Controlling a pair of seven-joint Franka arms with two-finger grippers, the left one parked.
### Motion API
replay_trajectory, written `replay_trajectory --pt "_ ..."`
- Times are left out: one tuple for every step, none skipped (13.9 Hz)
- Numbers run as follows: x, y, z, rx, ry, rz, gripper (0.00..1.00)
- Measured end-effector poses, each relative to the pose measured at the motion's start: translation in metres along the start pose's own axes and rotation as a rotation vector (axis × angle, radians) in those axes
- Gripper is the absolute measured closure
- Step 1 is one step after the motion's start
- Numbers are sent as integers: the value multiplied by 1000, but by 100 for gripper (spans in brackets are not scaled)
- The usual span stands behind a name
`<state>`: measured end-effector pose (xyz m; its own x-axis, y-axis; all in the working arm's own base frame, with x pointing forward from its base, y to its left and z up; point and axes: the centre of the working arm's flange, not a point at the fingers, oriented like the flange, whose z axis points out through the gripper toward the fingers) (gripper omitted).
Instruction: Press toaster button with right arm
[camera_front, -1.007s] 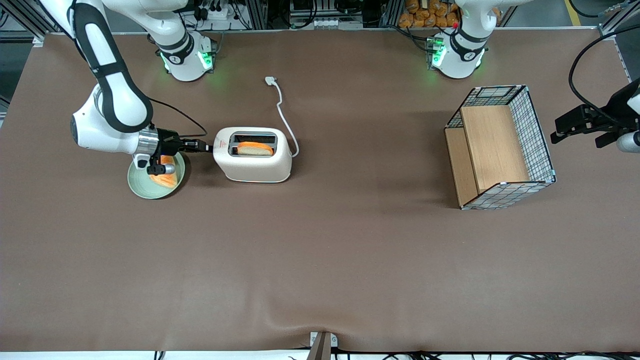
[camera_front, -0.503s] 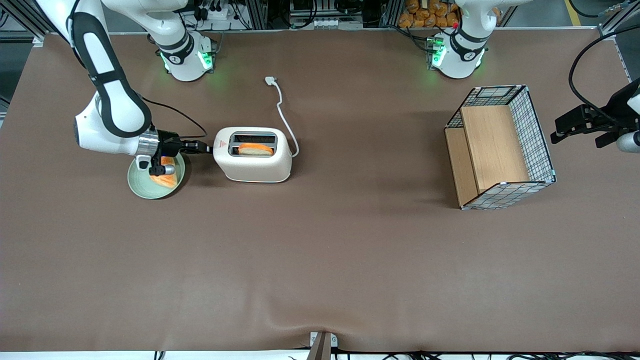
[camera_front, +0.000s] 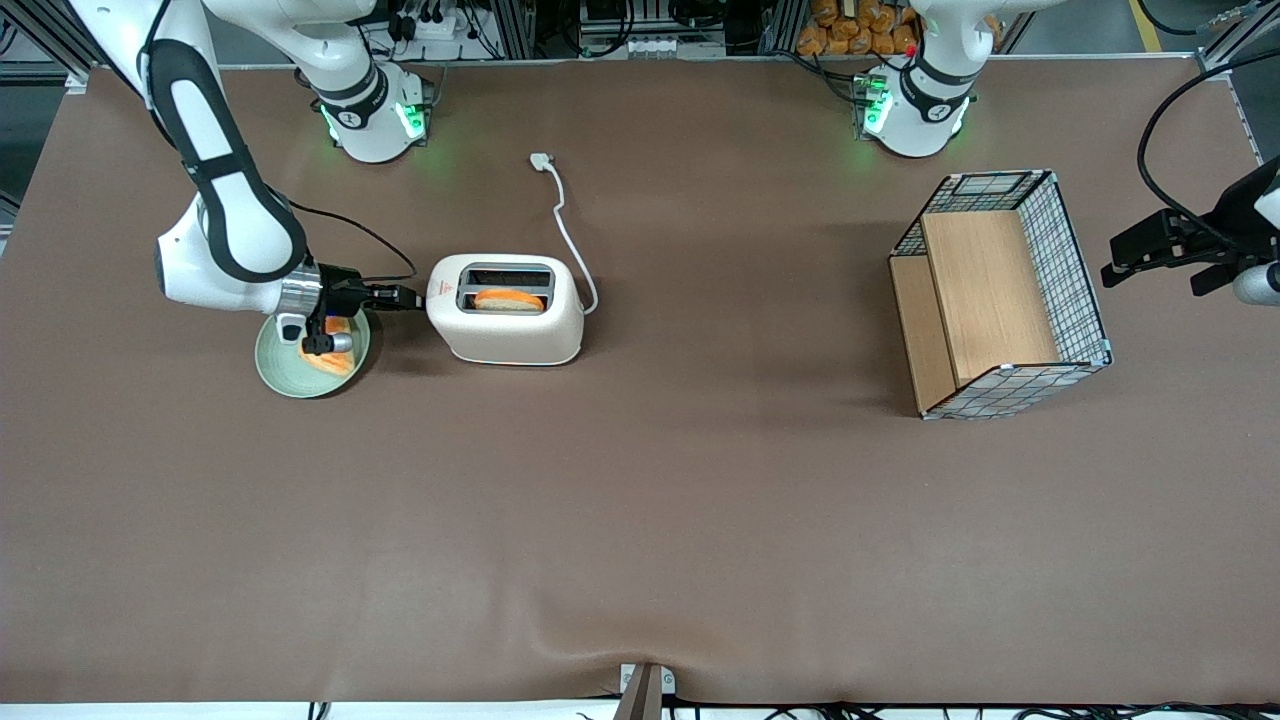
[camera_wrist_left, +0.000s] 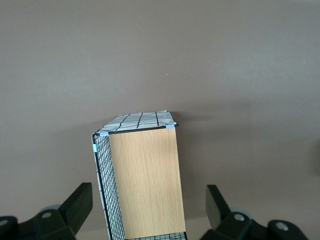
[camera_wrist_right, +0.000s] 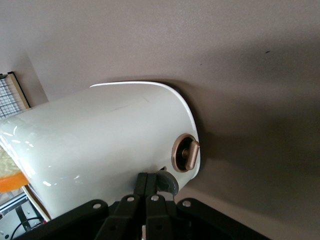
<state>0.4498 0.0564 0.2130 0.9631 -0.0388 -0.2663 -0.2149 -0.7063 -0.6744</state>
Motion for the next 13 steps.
replay_trajectory --pt "1 4 2 9 2 0 99" --pt "1 5 2 16 3 0 99" --pt "1 5 2 18 3 -1 99" --pt "1 6 2 18 3 -1 99" --pt "1 6 2 19 3 -1 99" --pt "1 6 2 19 3 -2 99" --pt "1 6 2 20 3 -1 99" --pt "1 6 2 21 3 -1 99" --pt "1 6 1 23 3 1 99" --pt "1 7 1 26 2 0 99" --pt "1 8 -1 26 2 -2 99" --pt "2 9 -4 15 0 -2 99" --pt "4 9 -12 -13 -7 4 99"
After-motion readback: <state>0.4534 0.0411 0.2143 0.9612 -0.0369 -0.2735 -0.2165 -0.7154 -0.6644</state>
